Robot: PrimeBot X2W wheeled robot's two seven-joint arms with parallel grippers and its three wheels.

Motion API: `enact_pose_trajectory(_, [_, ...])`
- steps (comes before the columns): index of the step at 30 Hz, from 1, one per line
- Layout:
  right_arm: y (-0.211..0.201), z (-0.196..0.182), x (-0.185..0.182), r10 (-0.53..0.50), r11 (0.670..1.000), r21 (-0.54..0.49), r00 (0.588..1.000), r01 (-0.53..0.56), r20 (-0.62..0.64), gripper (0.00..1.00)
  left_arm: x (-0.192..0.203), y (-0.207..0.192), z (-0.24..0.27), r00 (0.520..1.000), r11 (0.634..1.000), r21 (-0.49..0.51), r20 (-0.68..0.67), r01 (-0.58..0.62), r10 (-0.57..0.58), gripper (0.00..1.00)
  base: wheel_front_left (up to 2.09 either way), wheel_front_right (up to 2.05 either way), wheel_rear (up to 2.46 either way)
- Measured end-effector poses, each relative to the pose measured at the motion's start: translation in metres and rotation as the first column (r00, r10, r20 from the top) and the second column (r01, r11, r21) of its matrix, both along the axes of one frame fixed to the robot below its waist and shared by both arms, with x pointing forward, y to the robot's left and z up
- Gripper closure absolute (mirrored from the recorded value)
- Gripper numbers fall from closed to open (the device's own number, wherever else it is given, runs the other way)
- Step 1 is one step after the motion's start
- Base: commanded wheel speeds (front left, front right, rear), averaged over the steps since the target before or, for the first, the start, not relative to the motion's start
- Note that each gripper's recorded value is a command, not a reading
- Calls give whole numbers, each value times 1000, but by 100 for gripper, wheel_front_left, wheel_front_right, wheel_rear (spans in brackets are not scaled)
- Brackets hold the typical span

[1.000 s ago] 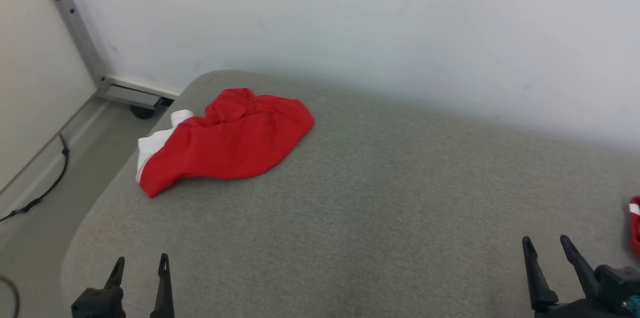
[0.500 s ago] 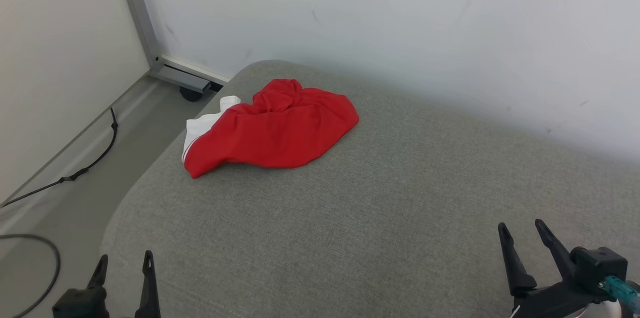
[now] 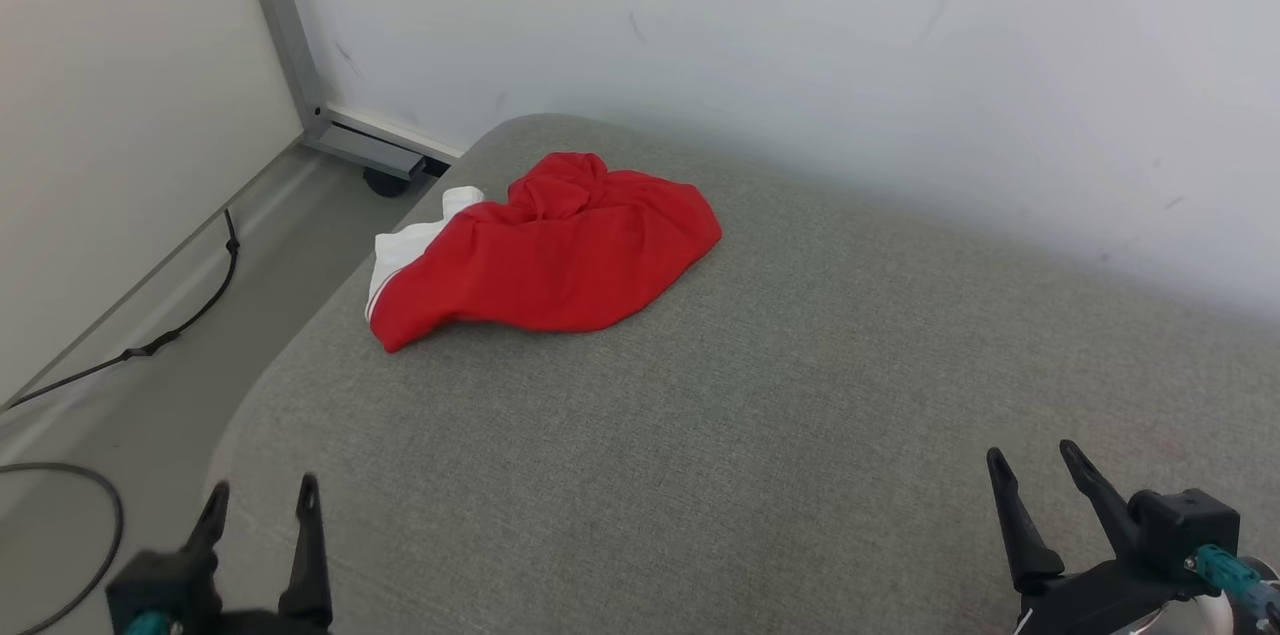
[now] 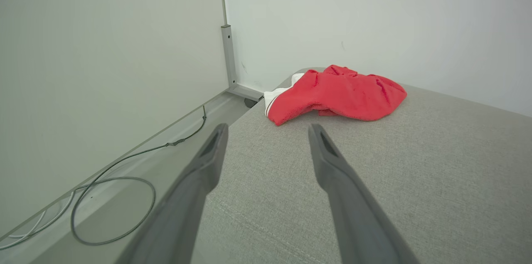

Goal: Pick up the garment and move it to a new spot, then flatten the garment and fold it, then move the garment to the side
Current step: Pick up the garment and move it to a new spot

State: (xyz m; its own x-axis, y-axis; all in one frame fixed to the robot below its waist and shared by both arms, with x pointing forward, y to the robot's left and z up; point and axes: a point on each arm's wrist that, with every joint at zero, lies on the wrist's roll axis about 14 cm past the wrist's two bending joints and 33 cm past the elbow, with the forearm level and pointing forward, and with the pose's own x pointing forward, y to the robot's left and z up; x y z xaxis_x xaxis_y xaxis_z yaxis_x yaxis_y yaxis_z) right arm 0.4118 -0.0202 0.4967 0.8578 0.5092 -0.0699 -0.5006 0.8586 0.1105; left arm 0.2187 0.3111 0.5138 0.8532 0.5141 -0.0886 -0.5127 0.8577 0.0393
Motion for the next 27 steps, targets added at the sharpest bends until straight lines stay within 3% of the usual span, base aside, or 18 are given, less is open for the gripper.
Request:
enact_pose_trajectory(6, [-7,-2,-2,-19,1000,-3,1000,19,-4,0,36,-5,20,993,994,-3,47,108,-107,0,0,0,0])
enact_pose_trajectory(18, [-32,-4,-4,-81,997,-9,997,81,-13,0,109,-12,40,955,952,62,-21,298,-297,0,0,0,0])
enact_pose_trajectory(27, [-66,0,6,-162,987,-14,987,162,4,0,172,-22,45,927,928,-4,-43,373,-373,0,0,0,0])
